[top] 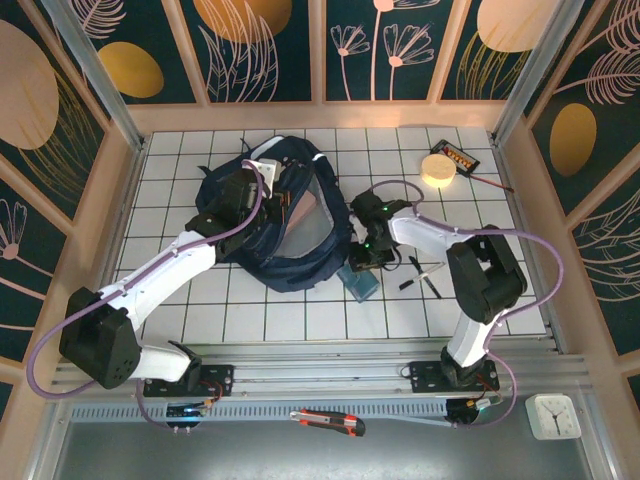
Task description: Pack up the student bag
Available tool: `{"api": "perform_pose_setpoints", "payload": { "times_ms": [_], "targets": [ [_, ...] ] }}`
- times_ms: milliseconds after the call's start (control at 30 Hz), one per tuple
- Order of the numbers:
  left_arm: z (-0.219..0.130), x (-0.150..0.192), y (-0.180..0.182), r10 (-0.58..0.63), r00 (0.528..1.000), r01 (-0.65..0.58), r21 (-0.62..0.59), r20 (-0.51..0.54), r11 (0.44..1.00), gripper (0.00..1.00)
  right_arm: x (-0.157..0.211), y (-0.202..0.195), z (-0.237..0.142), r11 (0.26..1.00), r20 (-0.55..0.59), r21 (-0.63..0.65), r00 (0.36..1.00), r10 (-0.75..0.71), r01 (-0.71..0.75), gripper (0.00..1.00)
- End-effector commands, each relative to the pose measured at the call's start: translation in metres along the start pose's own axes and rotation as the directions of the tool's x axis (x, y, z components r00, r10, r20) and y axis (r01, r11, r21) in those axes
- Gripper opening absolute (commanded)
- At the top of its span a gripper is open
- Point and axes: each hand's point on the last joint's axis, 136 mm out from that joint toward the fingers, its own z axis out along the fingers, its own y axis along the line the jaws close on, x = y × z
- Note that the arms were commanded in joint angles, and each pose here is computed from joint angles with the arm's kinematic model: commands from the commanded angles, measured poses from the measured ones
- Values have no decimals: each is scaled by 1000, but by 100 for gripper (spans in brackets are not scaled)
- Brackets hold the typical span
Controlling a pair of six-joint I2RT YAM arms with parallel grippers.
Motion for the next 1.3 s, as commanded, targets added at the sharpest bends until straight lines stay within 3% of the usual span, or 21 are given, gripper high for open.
{"api": "perform_pose_setpoints", "payload": {
  "times_ms": [0, 267, 467, 700, 733, 800, 867, 967, 1133, 1267],
  "targets": [
    [-17, -41, -7, -37, 989, 32, 33, 144, 999, 0, -11, -12, -18, 995, 72, -39, 993, 91, -88, 25],
    [-24, -54, -12, -36, 986, 28, 47, 166, 999, 0, -27, -9, -87, 928, 171, -311, 949, 265, -203, 25],
    [-26, -66, -23, -31, 984, 15, 92, 174, 996, 0, -71, 16, -149, 844, 257, -501, 898, 356, -191, 26],
    [-23, -75, -36, -57, 983, 30, 152, 177, 988, 0, -149, 64, -134, 767, 225, -619, 899, 376, -166, 32],
    [-23, -76, -38, -63, 982, 35, 159, 178, 987, 0, -161, 76, -128, 766, 219, -624, 906, 362, -156, 40],
    [-23, -79, -40, -73, 981, 41, 170, 182, 985, 0, -179, 101, -117, 754, 195, -644, 924, 327, -131, 69],
    [-23, -82, -41, -79, 980, 45, 178, 185, 983, 0, -186, 115, -106, 750, 169, -648, 936, 309, -130, 80],
    [-21, -83, -41, -92, 978, 58, 181, 186, 982, 0, -176, 103, -103, 740, 169, -653, 921, 351, -162, 87],
    [-13, -79, -43, -128, 975, 91, 202, 179, 975, 0, -142, 42, -119, 715, 190, -655, 863, 469, -244, 88],
    [1, -73, -50, -159, 977, 121, 240, 145, 963, 0, -127, 24, -155, 760, 308, -620, 830, 464, -194, 87]
  ]
}}
